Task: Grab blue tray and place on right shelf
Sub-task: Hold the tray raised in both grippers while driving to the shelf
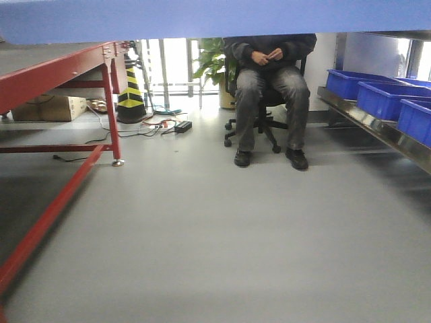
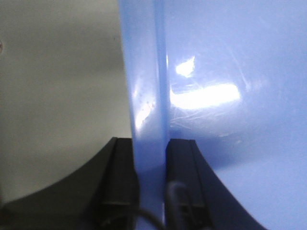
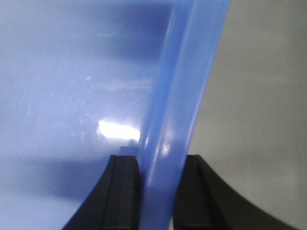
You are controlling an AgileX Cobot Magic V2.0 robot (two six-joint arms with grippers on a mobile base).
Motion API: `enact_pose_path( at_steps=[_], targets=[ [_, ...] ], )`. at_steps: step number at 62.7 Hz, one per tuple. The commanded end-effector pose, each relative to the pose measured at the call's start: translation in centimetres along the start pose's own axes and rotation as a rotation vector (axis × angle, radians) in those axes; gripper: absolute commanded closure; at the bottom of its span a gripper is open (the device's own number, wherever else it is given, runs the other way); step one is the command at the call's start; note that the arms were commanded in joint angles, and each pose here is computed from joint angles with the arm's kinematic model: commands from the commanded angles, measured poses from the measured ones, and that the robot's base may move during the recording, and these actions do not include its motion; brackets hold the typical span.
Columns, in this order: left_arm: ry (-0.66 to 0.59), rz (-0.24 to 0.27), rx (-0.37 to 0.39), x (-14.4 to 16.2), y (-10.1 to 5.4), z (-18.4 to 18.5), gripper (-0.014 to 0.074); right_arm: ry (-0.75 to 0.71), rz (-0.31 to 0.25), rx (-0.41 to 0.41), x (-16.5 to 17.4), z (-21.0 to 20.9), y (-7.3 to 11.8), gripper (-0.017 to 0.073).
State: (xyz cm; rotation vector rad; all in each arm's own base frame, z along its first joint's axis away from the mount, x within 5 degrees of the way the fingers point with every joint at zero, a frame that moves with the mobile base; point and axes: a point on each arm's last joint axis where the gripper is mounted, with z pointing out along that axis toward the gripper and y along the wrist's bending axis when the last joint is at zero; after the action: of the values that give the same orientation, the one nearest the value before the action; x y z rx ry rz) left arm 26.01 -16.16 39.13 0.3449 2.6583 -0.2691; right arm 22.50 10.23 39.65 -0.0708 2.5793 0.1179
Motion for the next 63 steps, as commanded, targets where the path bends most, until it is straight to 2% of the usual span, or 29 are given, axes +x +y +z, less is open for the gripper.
enact_pose_path(
  at_steps=[1,63],
  targets=[
    [0.029,0.036,0.019,0.88,-0.33,-1.94,0.0642,-0.131,-0.030,-0.058,-0.84,-1.85,0.19,0.0503],
    [0.036,0.030,0.040,0.94,-0.52,-1.95,0.0642,-0.131,-0.030,-0.058,-0.84,-1.85,0.19,0.0503]
  ],
)
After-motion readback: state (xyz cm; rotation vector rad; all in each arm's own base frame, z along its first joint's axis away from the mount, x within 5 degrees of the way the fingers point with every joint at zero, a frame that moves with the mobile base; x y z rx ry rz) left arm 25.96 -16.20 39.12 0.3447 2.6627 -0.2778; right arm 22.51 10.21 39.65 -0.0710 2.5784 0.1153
